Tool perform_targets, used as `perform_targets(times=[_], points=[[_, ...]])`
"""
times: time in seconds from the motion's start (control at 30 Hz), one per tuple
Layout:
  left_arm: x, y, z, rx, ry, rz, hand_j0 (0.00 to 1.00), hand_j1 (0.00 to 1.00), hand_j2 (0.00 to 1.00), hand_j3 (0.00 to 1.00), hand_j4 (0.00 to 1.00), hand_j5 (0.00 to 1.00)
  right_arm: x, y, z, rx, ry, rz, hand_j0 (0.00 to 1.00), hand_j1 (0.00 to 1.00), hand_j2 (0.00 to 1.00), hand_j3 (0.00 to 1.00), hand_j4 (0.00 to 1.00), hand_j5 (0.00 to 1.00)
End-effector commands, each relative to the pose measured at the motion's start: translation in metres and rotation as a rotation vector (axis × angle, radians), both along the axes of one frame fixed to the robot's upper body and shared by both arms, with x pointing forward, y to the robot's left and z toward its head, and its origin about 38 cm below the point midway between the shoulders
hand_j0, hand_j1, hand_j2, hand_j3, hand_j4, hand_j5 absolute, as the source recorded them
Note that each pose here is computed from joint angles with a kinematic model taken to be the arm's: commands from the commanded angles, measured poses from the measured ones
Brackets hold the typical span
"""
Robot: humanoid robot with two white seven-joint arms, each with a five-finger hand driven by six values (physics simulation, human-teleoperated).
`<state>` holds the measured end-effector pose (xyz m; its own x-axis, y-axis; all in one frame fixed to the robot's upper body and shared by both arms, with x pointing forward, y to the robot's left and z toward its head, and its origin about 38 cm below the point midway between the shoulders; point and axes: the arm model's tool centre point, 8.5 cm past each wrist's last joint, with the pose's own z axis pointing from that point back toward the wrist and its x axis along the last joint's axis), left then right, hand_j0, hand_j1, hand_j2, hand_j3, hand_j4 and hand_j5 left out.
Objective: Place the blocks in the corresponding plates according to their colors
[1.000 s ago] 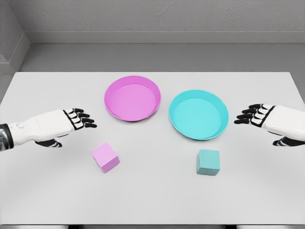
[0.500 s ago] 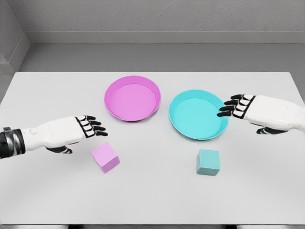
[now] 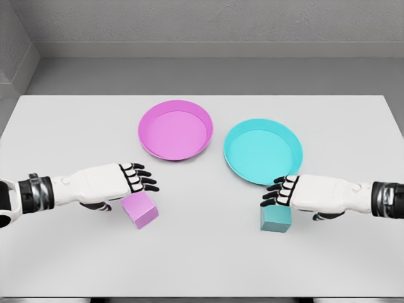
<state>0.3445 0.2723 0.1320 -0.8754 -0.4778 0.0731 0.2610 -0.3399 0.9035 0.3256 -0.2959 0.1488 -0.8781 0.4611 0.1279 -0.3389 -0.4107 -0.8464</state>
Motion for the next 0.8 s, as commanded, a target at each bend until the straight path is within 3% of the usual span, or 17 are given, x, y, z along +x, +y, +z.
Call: perform_targets(times=[0.0,0.13,0.37,0.6,0.77], points=[[-0.001,-0.002,-0.004,-0.003,0.012,-0.002,1.0,1.0,1.0,1.0,1.0,1.0,-0.001,0.004,-0.002,0.0,-0.003,0.009,1.0,1.0,1.0,1.0,1.0,1.0],[-0.001,-0.002,-0.004,-0.003,0.013,0.0,1.0,1.0,1.0,1.0,1.0,1.0,0.004,0.014,-0.004,-0.027,-0.039,0.034,1.0,1.0,1.0,1.0,1.0,1.0],[-0.001,-0.011,-0.008,-0.008,0.022,-0.023,1.0,1.0,1.0,1.0,1.0,1.0,0.001,0.028,-0.02,-0.064,-0.033,0.069,1.0,1.0,1.0,1.0,1.0,1.0],[-0.004,-0.013,-0.014,-0.002,0.041,-0.029,1.0,1.0,1.0,1.0,1.0,1.0,0.014,0.021,-0.027,-0.105,-0.046,0.042,1.0,1.0,1.0,1.0,1.0,1.0],[-0.004,-0.013,-0.019,-0.002,0.052,-0.026,1.0,1.0,1.0,1.0,1.0,1.0,0.014,0.026,-0.034,-0.107,-0.041,0.046,1.0,1.0,1.0,1.0,1.0,1.0]])
